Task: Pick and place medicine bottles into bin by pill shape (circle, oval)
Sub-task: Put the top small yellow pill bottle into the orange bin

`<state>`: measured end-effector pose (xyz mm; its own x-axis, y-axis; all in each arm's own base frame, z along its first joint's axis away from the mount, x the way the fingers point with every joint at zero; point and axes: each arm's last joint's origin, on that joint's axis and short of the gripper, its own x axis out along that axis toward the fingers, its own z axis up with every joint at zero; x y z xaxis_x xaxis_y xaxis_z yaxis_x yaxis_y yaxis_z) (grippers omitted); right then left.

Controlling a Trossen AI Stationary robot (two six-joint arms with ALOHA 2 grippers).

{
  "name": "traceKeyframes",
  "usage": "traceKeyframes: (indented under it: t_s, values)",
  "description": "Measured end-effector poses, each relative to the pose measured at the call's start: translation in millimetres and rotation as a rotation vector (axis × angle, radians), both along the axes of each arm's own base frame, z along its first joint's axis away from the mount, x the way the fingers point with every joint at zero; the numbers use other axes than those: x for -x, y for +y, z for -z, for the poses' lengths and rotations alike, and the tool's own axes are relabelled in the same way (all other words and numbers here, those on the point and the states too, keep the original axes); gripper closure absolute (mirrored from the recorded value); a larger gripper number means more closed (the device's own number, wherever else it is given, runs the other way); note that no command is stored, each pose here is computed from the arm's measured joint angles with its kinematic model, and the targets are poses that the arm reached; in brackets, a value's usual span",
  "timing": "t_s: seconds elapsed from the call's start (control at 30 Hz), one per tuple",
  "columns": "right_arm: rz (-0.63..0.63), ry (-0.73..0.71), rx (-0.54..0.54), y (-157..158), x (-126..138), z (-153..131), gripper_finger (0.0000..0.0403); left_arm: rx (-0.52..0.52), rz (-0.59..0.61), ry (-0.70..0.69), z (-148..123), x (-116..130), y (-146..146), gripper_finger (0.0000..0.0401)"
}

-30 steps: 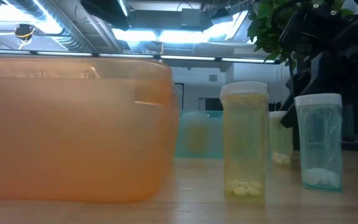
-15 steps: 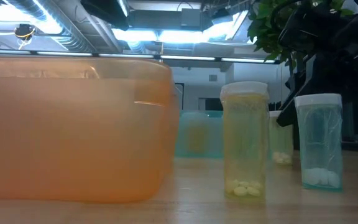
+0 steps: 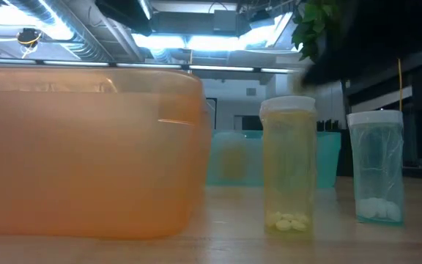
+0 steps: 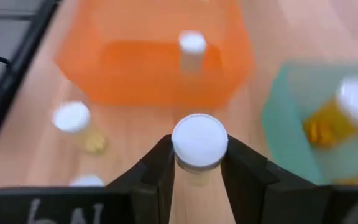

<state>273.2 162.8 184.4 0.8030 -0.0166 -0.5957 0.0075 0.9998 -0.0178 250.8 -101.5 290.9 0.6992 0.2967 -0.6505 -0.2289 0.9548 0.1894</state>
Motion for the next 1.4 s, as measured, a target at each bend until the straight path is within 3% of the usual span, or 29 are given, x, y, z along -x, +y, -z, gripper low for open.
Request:
traceKeyframes:
  t_s: [0.23, 0.4, 0.83, 1.03, 1.23, 1.4]
  values:
    - [-0.110, -0.135, 0.130, 6, -30, -59, 0.0291, -0.026, 0.007, 0.003, 0, 0, 0, 0.0205]
    - [-0.141, -0.199, 0.111, -1, -49, -77, 0.0291, -0.027, 0.009, 0.003, 0, 0, 0, 0.0205]
    - [-0.301, -0.205, -0.076, -1, -115, -28, 0.0292, -0.027, 0.009, 0.004, 0, 0, 0, 0.0205]
    - [-0.347, -0.104, -0.016, 12, -145, -21, 0.0292, -0.027, 0.010, 0.004, 0, 0, 0, 0.0205]
    - [-0.240, -0.100, 0.049, 10, -158, -12, 0.0292, -0.027, 0.010, 0.003, 0, 0, 1, 0.0205]
    - [-0.216, -0.062, 0.031, 7, -162, 3, 0.0292, -0.035, 0.018, 0.007, 0, 0, 0, 0.0206]
